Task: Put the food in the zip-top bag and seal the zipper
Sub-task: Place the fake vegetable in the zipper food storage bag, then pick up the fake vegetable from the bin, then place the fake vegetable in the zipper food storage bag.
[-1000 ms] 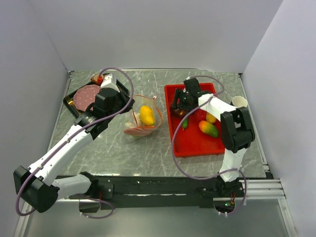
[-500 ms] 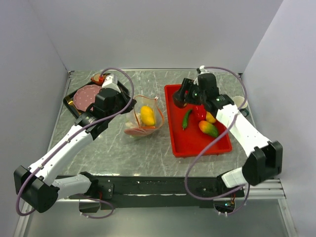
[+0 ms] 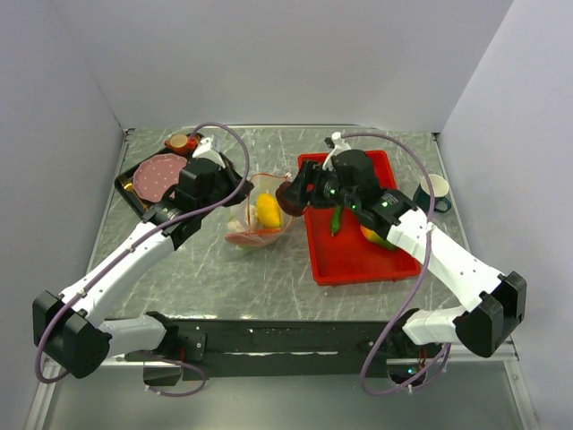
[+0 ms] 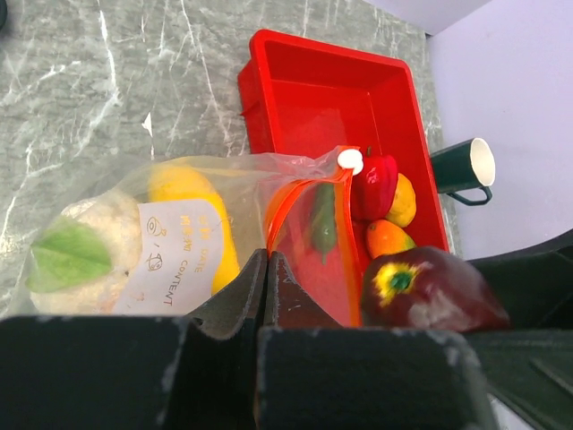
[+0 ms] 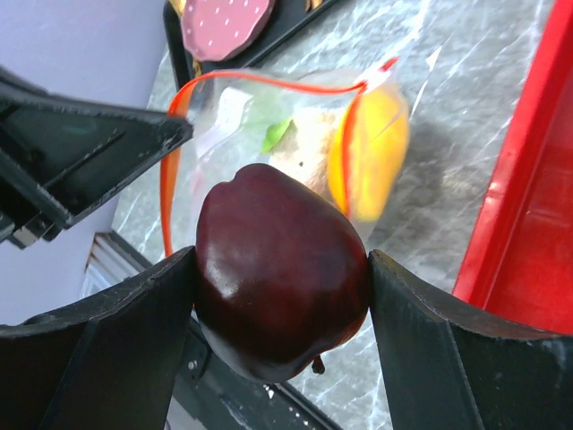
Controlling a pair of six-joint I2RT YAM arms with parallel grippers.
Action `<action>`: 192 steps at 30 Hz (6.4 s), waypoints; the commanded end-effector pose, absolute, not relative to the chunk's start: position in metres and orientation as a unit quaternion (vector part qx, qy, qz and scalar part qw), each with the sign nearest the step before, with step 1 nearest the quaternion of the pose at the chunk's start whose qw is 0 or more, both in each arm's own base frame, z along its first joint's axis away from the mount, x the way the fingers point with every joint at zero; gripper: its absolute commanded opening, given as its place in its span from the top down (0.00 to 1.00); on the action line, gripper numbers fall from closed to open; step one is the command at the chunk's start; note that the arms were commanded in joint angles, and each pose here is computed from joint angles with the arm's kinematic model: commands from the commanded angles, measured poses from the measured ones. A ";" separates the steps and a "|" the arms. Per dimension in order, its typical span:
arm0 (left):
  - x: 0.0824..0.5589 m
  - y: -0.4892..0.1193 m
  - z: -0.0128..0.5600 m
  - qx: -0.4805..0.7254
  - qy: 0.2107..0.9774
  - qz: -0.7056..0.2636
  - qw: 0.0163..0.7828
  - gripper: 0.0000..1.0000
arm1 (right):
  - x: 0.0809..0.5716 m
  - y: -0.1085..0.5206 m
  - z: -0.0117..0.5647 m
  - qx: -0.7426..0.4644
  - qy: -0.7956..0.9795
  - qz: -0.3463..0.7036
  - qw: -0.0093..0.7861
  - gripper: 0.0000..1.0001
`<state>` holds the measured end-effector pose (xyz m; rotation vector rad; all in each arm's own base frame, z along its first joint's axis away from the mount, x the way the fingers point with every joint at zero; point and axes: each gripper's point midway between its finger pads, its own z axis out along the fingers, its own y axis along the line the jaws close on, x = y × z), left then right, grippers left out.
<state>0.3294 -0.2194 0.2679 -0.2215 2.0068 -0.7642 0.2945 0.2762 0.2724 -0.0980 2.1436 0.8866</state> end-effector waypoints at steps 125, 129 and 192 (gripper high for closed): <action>0.336 -0.225 0.288 -0.078 0.802 -0.330 0.492 0.99 | 0.332 0.186 0.272 0.065 0.842 0.302 0.443 0.61; 0.337 -0.229 0.285 -0.075 0.805 -0.333 0.486 0.99 | 0.320 0.217 0.301 0.028 0.825 0.343 0.449 0.61; 0.340 -0.227 0.302 -0.081 0.788 -0.340 0.506 0.99 | 0.262 0.261 0.239 -0.099 0.878 0.312 0.350 1.00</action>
